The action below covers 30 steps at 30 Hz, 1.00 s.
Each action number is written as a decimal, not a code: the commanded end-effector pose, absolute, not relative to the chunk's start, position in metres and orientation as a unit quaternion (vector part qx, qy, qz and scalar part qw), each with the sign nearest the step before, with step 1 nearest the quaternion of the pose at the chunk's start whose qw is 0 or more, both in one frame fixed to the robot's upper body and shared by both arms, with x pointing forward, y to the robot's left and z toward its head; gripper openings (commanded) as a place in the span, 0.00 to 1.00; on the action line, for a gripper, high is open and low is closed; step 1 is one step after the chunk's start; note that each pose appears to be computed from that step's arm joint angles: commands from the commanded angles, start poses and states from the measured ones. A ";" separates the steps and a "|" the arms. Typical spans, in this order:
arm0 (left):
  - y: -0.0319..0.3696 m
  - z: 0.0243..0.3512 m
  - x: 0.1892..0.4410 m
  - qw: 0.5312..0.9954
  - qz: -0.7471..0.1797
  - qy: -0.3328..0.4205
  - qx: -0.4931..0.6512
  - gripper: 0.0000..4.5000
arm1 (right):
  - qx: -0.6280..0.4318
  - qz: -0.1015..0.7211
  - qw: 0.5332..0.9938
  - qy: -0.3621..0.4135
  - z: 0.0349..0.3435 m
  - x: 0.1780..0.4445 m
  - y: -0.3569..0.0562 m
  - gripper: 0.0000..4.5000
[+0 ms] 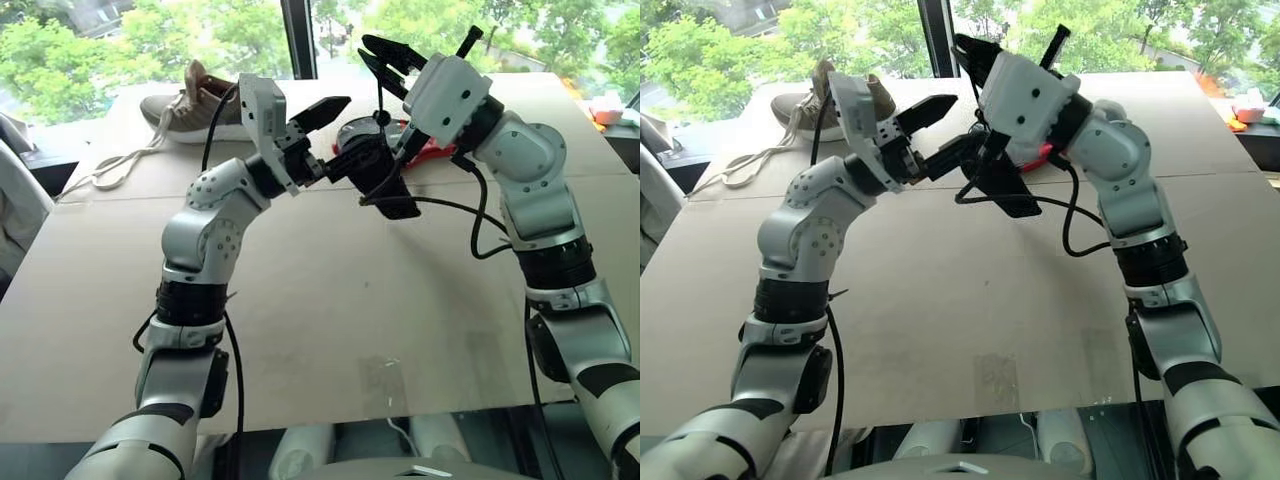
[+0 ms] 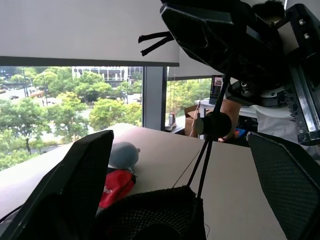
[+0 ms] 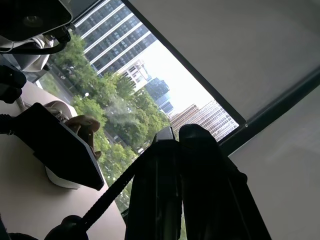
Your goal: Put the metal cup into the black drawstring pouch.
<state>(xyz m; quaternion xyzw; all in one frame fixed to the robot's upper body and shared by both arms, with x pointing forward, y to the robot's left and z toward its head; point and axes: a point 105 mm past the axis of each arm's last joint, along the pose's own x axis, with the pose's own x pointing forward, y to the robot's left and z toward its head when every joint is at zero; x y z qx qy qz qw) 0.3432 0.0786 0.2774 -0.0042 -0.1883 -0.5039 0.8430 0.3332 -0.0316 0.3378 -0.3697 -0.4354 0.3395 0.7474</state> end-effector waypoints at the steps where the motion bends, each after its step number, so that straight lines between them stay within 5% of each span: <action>1: 0.070 0.291 0.337 0.828 -0.517 -0.216 0.007 0.99 | -0.368 0.344 0.737 -0.450 0.342 0.323 -0.029 0.00; 8: 0.059 0.294 0.337 0.820 -0.529 -0.219 -0.002 0.99 | -0.370 0.351 0.737 -0.443 0.339 0.322 -0.027 0.00; 11: 0.056 0.291 0.335 0.816 -0.536 -0.217 -0.005 0.85 | -0.371 0.352 0.737 -0.442 0.339 0.321 -0.027 0.00; 19: 0.056 0.285 0.334 0.815 -0.542 -0.205 -0.008 0.06 | -0.372 0.355 0.735 -0.442 0.340 0.321 -0.025 0.00; 30: 0.060 0.254 0.343 0.835 -0.523 -0.162 0.056 0.05 | -0.336 0.323 0.755 -0.461 0.363 0.321 -0.036 0.00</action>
